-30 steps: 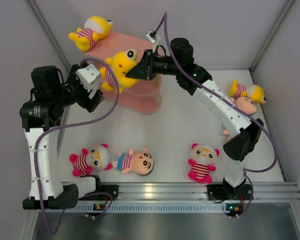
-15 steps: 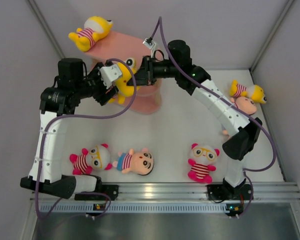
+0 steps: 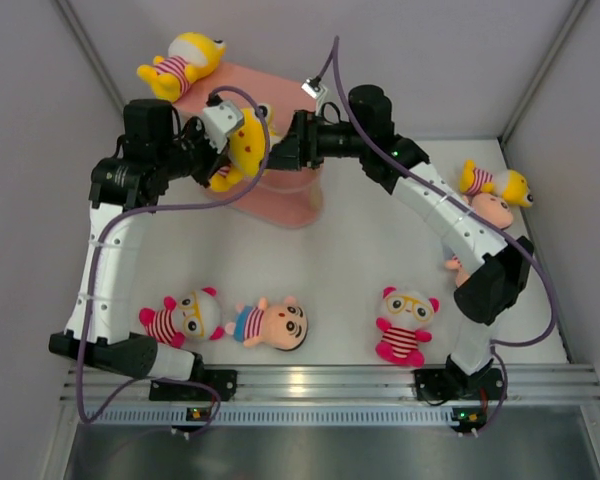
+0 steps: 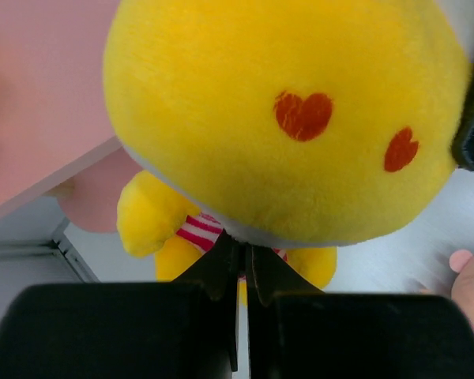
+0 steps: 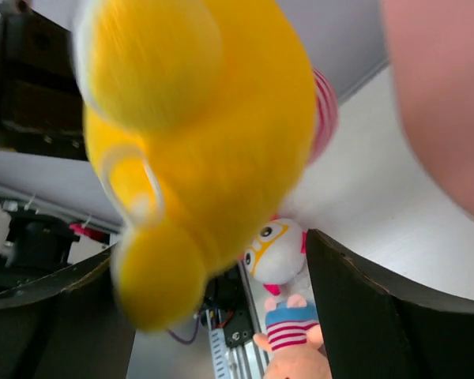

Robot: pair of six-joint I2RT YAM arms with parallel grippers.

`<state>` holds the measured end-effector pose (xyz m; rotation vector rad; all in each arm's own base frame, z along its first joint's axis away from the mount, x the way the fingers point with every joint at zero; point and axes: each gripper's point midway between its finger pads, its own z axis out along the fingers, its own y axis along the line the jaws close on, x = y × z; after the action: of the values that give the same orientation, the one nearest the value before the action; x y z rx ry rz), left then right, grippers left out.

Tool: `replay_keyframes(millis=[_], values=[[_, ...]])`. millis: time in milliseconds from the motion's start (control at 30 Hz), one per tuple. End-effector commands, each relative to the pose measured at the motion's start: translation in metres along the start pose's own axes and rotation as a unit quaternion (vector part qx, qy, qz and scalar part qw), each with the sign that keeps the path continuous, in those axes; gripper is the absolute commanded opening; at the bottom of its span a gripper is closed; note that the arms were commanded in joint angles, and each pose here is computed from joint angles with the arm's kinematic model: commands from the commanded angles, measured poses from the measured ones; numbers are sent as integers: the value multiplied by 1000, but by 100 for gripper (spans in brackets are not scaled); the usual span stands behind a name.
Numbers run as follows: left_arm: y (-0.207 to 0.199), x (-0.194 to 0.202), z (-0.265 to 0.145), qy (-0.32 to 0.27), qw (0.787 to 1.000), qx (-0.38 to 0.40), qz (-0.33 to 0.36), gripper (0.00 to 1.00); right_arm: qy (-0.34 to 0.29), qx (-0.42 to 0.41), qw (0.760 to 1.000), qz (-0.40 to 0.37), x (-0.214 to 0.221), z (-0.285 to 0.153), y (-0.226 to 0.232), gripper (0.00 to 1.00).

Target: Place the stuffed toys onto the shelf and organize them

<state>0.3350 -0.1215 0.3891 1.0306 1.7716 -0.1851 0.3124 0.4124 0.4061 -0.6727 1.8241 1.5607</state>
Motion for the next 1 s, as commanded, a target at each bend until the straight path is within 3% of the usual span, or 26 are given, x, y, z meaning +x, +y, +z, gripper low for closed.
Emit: replay_keyframes(millis=[0, 67, 133, 267, 400, 600, 667, 733, 833, 967], values=[[50, -47, -1, -59, 991, -103, -63, 0, -104, 56, 992, -33, -46, -48, -2, 79], [63, -59, -3, -69, 986, -128, -86, 0, -127, 93, 987, -26, -44, -64, -23, 82], [73, -58, 11, -63, 984, -135, -102, 0, -154, 104, 981, -48, -52, -84, -15, 84], [102, -72, 20, -71, 975, -175, -115, 0, -156, 147, 974, -68, -42, -103, -20, 84], [129, -60, 49, -44, 971, -208, -113, 0, -156, 161, 971, -80, -28, -116, -16, 84], [142, -48, 76, -24, 972, -212, -96, 0, -145, 189, 968, -82, -9, -127, -28, 85], [143, -47, 80, -23, 973, -210, -88, 4, -142, 191, 968, -80, -6, -127, -30, 85], [146, -46, 85, -23, 973, -213, -86, 18, -140, 191, 968, -77, -4, -126, -32, 86], [148, -49, 87, -30, 973, -215, -81, 29, -137, 189, 969, -75, -1, -125, -33, 86], [153, -49, 86, -29, 971, -226, -78, 32, -134, 189, 970, -70, 4, -124, -37, 86]])
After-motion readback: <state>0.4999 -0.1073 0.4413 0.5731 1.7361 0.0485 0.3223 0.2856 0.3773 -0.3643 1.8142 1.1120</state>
